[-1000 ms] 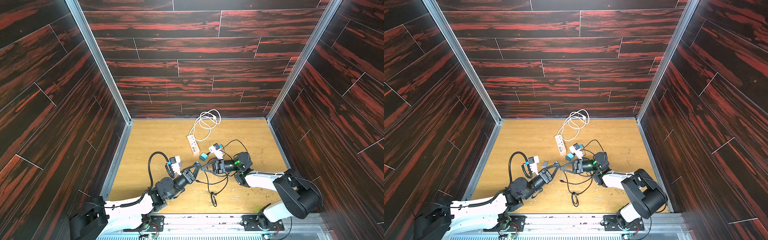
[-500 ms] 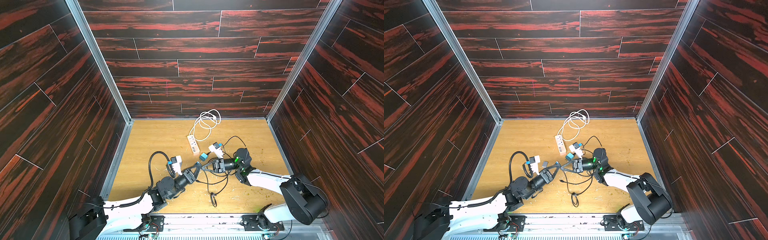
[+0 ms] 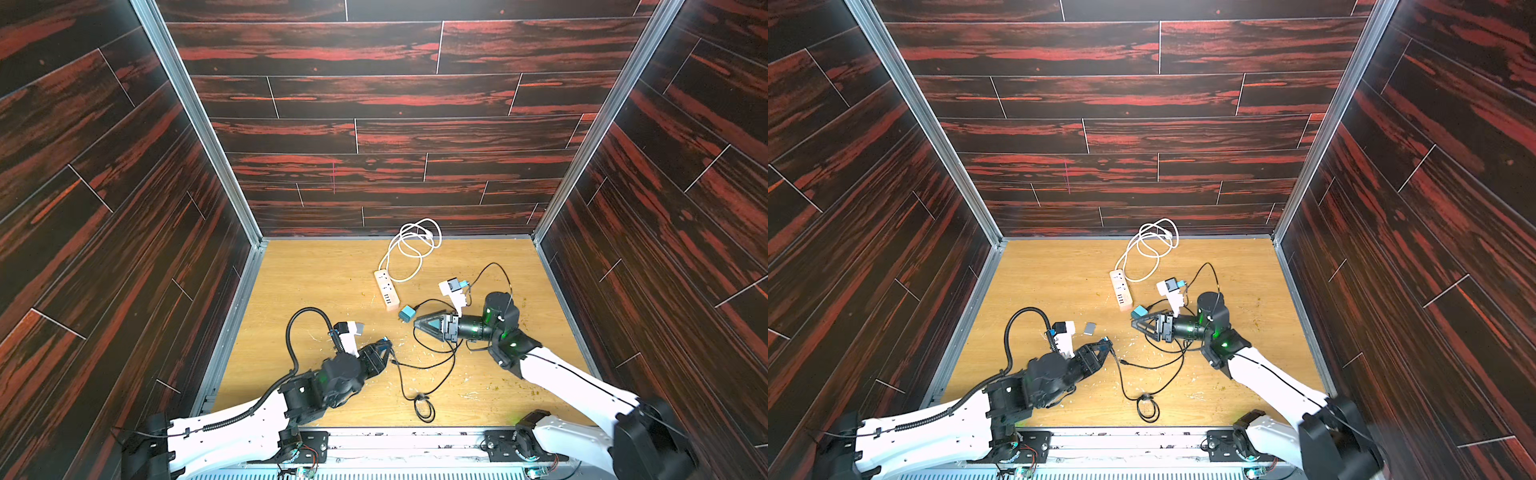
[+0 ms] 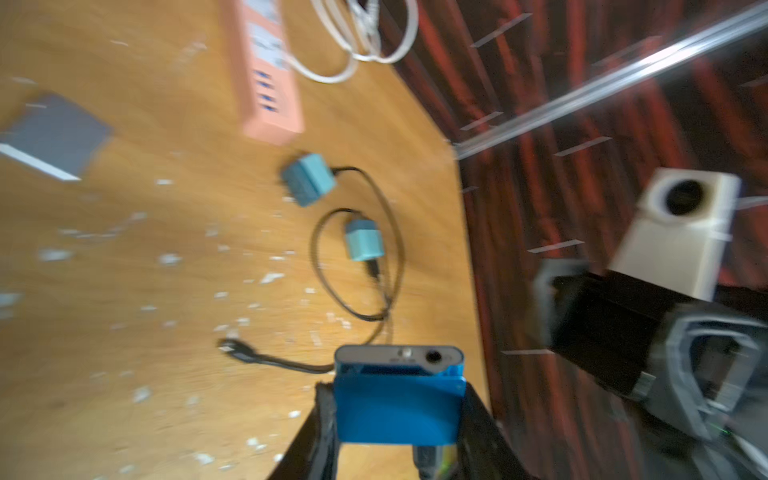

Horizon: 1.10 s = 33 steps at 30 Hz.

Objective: Charge mp3
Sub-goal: Insert the charging cable into the MP3 player, then place the MP3 player at the center of the board.

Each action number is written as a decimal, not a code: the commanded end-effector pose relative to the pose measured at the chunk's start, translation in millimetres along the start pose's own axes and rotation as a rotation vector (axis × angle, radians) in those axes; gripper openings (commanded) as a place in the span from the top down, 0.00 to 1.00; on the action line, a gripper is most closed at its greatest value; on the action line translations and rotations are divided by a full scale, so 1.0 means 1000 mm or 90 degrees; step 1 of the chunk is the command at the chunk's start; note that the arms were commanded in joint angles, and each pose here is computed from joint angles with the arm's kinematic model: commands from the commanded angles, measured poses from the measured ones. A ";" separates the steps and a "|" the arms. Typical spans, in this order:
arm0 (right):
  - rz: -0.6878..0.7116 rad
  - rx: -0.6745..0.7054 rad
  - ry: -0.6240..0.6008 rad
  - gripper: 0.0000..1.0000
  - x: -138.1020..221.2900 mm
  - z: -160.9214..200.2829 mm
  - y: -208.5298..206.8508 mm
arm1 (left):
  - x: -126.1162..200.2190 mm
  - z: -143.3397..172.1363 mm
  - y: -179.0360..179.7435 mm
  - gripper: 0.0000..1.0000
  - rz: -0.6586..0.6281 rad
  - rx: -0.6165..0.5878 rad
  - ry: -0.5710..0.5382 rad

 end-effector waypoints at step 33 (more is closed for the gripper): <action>0.563 -0.033 0.317 0.37 -0.009 0.068 -0.155 | -0.044 -0.018 0.083 0.42 -0.475 0.017 -0.002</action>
Point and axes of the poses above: each gripper's point midway between its finger pads, its own x axis back along the fingers, its own y axis along the line the jaws close on, z = x × y, the point moved 6 cm from there along x, back along the fingers, and after that the axes turned 11 degrees about x, right-handed, at the moved point
